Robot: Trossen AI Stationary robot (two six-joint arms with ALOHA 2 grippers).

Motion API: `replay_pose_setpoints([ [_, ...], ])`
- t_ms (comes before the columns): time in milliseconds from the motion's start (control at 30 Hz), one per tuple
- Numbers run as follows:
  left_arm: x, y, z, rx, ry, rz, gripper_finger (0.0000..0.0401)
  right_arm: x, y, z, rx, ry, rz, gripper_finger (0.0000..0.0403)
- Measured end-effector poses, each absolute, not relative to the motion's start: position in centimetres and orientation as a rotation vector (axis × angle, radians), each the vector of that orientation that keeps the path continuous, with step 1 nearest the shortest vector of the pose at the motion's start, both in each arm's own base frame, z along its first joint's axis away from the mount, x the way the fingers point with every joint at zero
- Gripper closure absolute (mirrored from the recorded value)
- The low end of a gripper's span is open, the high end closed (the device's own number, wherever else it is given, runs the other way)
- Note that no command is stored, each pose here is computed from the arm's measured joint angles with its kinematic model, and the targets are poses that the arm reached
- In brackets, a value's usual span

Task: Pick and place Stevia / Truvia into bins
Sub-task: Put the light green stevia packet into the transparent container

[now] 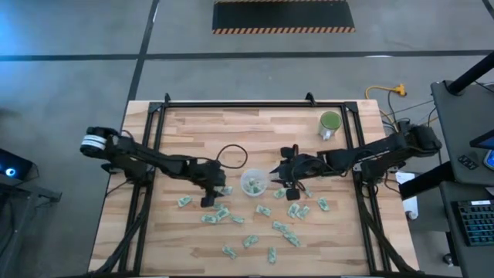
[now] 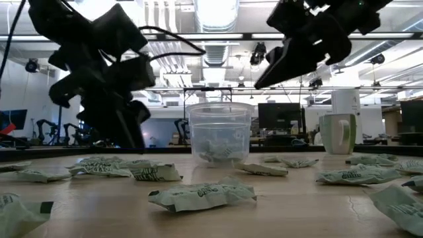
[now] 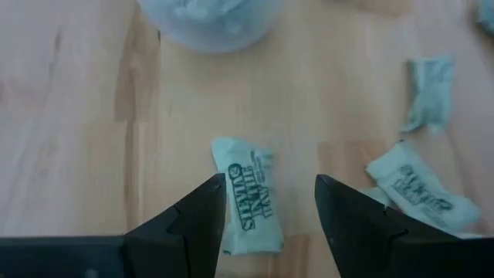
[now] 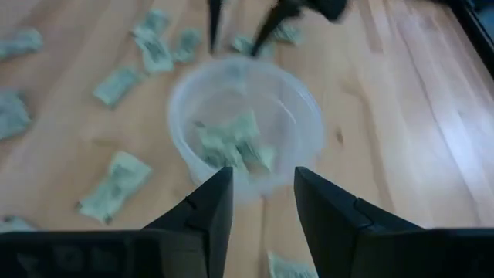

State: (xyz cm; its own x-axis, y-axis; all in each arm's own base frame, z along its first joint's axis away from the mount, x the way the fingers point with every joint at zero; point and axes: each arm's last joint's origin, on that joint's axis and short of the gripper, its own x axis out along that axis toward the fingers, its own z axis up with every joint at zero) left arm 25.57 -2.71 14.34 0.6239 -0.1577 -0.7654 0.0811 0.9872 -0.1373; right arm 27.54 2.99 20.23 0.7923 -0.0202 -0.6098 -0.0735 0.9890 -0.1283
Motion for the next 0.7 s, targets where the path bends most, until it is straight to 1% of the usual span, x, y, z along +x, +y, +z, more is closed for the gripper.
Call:
replay_pose_setpoints([
  [233,26.4,-2.7,13.2,-0.085,0.942,-0.133,0.0219,25.7,2.6,20.2,-0.119,0.741,-0.063,0.0287],
  [367,26.6,-2.7,13.3,-0.074,0.975,-0.132,0.0238,25.3,2.5,20.2,-0.123,0.751,-0.084,0.0293],
  [467,26.5,-2.7,13.4,-0.057,0.987,-0.136,0.0275,25.0,2.4,19.8,-0.126,0.77,-0.09,0.0298],
  [633,26.3,-2.7,13.4,-0.032,0.998,-0.153,0.0366,24.9,2.4,19.1,-0.124,0.807,-0.094,0.0308],
  [700,26.3,-2.7,13.4,-0.021,1.004,-0.162,0.0391,24.8,2.4,18.8,-0.117,0.819,-0.098,0.0312],
])
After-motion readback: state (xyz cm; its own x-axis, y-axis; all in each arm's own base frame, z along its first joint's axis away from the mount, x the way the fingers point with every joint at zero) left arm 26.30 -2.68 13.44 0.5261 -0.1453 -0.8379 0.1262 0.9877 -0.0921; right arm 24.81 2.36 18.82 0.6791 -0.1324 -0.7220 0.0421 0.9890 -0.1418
